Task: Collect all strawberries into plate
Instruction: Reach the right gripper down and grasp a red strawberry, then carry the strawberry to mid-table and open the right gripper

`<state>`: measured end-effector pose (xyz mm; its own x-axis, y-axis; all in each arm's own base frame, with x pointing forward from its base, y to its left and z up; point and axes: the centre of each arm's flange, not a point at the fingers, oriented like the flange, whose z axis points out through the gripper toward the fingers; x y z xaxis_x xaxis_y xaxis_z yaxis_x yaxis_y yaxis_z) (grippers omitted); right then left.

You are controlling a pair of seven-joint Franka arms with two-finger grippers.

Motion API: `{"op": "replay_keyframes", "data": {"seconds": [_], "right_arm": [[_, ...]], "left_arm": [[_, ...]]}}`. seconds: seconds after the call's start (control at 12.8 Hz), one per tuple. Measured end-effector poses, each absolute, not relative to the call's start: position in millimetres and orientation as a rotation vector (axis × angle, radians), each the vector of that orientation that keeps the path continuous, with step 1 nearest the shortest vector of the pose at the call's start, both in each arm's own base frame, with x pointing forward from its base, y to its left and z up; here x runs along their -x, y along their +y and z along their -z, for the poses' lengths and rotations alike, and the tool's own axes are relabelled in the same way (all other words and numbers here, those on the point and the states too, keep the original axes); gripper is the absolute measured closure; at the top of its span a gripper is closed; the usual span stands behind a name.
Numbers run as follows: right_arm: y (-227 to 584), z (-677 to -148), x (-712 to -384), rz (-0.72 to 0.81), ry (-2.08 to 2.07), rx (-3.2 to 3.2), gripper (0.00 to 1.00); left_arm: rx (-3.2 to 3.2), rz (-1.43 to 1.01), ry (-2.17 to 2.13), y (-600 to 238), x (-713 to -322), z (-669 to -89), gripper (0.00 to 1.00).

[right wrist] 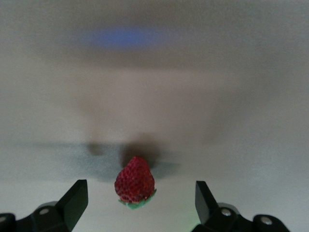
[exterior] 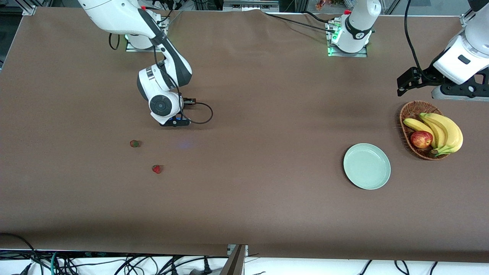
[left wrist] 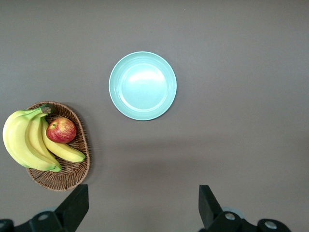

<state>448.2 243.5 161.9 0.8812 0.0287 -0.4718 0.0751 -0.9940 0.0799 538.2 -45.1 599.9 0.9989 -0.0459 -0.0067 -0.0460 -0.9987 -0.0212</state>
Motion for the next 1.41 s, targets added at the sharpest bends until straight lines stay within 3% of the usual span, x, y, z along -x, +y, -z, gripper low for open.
{"op": "replay_keyframes", "data": {"seconds": [0.31,0.7,0.86,1.25,1.41], "right_arm": [[242,-152,-443,0.769,0.081,-2.938,0.08],[246,-152,-443,0.771,0.086,-2.942,0.68],[247,-155,-450,0.743,0.082,-2.959,0.68],[300,-226,-528,0.475,0.061,-3.152,0.68],[354,-240,-541,0.437,-0.016,-3.228,0.68]], "left_arm": [[3.119,-0.01,0.072,-45,-538,-600,0.0],[3.119,-0.01,0.072,-45,-538,-600,0.0],[3.119,-0.01,0.072,-45,-538,-600,0.0],[3.119,-0.01,0.072,-45,-538,-600,0.0],[3.119,-0.01,0.072,-45,-538,-600,0.0]]}}
